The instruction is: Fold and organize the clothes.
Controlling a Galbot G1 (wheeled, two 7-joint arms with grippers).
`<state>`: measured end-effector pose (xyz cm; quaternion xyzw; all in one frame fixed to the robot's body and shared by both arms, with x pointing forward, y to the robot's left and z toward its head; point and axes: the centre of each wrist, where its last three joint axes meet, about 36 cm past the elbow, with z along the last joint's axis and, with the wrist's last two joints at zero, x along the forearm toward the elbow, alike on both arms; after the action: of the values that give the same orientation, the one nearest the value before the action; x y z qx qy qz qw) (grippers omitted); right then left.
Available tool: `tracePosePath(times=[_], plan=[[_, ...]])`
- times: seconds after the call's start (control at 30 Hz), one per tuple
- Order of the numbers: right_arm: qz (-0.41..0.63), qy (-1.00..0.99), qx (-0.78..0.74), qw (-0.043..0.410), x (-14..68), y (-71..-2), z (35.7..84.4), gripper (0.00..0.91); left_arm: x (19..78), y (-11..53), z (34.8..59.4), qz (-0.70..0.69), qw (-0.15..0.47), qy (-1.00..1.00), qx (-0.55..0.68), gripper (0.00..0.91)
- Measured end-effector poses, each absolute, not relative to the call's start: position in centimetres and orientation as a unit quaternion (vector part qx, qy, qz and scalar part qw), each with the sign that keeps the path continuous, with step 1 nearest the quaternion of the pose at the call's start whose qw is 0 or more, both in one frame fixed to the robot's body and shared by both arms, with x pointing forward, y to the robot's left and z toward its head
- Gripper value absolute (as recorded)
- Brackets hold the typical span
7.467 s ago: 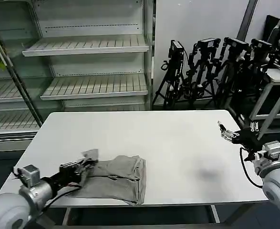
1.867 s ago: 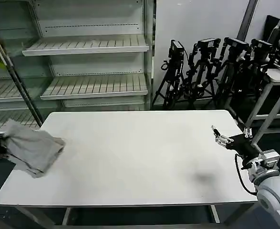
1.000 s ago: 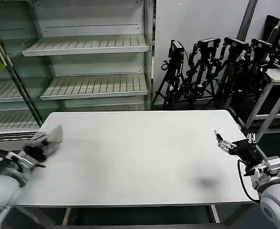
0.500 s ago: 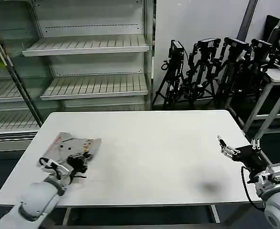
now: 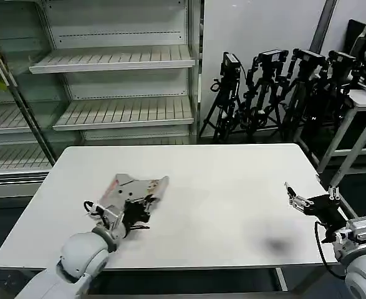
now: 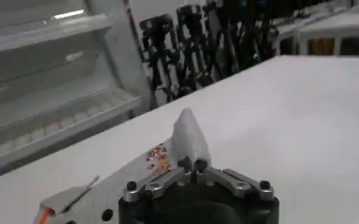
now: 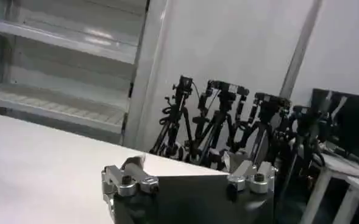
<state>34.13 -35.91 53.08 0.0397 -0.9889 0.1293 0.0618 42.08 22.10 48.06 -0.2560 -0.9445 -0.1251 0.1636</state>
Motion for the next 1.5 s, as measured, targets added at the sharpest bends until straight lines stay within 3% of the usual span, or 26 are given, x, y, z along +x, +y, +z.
tracePosePath(times=[0.63, 1.07, 1.5], plan=[[0.125, -0.988, 0.051, 0.069, 36.1, -35.4, 52.5, 0.907, 42.8, 20.0, 52.6, -0.068, 0.089, -0.949, -0.294, 0.907], [0.043, -0.977, 0.178, 0.108, 38.6, -27.4, 51.5, 0.907, 41.3, 29.7, 54.8, -0.166, 0.051, -0.973, -0.152, 0.907], [-0.04, -0.944, 0.278, 0.175, 36.3, -20.4, 49.9, 0.907, 34.8, 37.3, 54.6, -0.207, 0.06, -0.976, -0.018, 0.907]])
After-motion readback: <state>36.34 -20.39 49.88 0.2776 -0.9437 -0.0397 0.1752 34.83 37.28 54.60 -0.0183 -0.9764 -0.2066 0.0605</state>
